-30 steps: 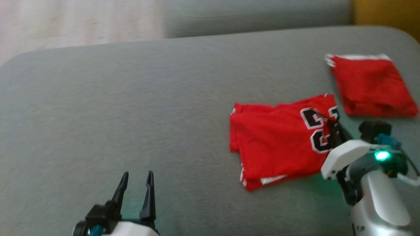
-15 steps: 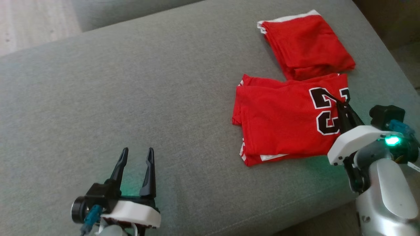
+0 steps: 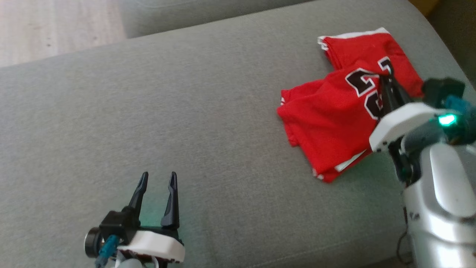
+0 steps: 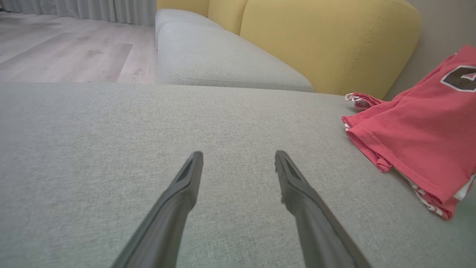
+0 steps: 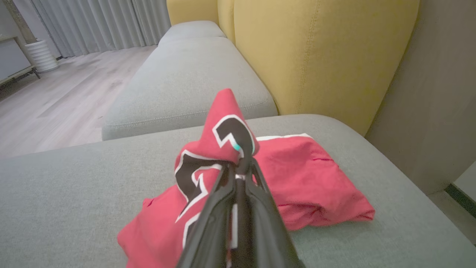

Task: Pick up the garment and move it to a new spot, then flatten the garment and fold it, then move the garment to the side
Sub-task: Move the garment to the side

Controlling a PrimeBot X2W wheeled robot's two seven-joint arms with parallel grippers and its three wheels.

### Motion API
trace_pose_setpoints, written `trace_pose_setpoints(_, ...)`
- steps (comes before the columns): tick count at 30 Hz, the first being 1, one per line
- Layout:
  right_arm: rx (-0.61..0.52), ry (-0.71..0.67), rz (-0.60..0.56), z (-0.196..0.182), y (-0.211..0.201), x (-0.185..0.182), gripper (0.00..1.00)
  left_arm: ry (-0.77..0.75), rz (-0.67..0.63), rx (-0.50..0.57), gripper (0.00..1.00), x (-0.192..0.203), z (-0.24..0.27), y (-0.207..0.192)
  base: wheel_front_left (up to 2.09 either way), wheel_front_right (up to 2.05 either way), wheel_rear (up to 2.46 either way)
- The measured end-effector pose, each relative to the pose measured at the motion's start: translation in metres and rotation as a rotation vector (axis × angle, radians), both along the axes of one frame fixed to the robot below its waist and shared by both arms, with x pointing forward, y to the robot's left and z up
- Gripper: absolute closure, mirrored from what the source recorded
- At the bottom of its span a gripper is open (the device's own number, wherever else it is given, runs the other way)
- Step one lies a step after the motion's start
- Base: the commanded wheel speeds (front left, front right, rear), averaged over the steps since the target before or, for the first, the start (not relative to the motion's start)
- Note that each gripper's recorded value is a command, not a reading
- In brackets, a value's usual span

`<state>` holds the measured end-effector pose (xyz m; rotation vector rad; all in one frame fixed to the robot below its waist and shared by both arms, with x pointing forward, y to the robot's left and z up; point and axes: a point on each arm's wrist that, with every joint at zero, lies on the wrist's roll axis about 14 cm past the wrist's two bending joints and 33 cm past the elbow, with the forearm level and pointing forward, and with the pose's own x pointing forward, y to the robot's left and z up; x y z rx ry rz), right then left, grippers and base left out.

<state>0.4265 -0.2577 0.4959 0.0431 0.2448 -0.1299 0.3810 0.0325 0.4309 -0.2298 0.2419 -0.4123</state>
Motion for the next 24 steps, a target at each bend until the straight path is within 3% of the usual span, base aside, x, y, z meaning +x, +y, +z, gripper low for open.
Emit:
trace_pose_setpoints(11, -0.041, -0.028, 0.083, 0.040, 0.017, 0.049, 1.00, 0.009, 0.084, -0.004, 0.00, -0.013, 0.001, 0.024, 0.00, 0.00, 0.00)
trace_pose_setpoints(24, -0.181, 0.070, -0.047, 0.036, -0.070, 0.083, 1.00, 0.074, 0.118, 0.020, 0.00, -0.011, -0.025, 0.041, 0.00, 0.00, 0.00)
